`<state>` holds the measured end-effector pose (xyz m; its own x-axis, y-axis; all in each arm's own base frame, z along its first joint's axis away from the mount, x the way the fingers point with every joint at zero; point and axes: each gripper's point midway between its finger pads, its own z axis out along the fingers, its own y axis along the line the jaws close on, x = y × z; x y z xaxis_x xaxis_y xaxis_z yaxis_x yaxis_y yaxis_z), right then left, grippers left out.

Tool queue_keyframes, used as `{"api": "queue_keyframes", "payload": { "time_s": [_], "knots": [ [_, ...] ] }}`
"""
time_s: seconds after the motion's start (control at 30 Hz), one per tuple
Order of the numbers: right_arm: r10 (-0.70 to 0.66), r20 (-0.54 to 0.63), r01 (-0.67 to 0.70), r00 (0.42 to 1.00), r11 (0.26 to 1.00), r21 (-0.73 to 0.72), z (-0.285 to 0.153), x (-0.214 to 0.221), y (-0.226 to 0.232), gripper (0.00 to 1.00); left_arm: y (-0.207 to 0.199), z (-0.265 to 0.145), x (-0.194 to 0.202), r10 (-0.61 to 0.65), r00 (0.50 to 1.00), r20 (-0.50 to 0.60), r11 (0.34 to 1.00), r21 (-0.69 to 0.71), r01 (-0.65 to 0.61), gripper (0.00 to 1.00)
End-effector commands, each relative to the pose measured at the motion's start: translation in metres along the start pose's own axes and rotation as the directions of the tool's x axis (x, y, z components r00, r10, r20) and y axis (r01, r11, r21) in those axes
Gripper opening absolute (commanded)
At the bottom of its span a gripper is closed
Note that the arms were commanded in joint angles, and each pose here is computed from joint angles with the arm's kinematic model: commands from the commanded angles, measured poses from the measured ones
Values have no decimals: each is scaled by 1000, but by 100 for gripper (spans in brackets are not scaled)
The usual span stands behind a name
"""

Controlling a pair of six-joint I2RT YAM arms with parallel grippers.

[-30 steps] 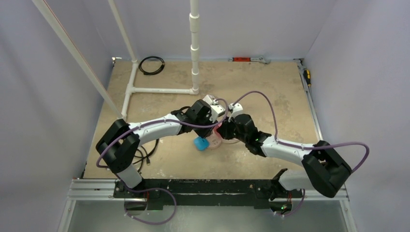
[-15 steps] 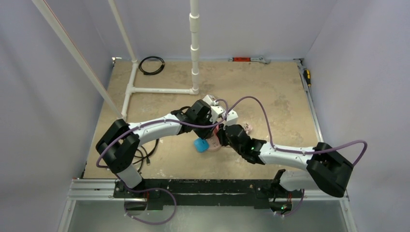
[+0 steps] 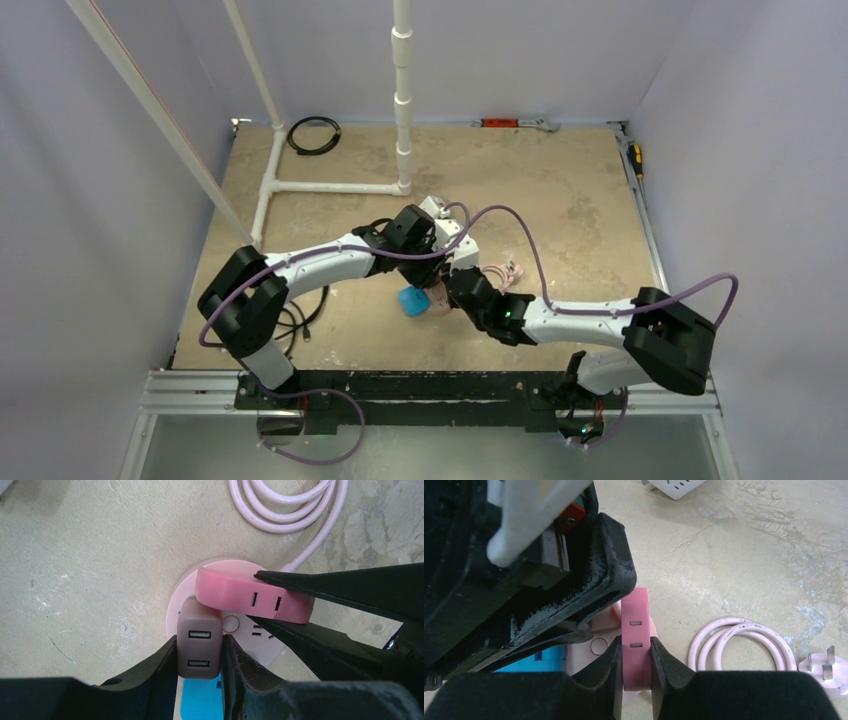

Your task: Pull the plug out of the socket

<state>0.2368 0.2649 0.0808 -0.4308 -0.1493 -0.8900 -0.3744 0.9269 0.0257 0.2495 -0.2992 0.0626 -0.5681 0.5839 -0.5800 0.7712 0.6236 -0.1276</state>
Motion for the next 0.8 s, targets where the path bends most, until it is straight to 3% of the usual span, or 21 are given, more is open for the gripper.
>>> {"api": "queue_keyframes", "payload": {
  "time_s": [0.0,0.47,0.67,0.77],
  "knots": [
    [79,72,-73,994,994,-83,-10,-29,21,0,25,5,11,-45,998,-46,994,-106,40,0],
    [312,-27,-309,950,922,-233,9,-26,-20,0,27,7,15,-47,997,-59,992,-117,40,0],
    [330,-51,-331,943,908,-258,12,-25,-22,0,27,8,15,-47,997,-60,992,-120,39,0],
    [299,-7,-294,954,934,-201,11,-29,-35,0,29,7,15,-47,997,-63,991,-127,39,0]
  ]
}}
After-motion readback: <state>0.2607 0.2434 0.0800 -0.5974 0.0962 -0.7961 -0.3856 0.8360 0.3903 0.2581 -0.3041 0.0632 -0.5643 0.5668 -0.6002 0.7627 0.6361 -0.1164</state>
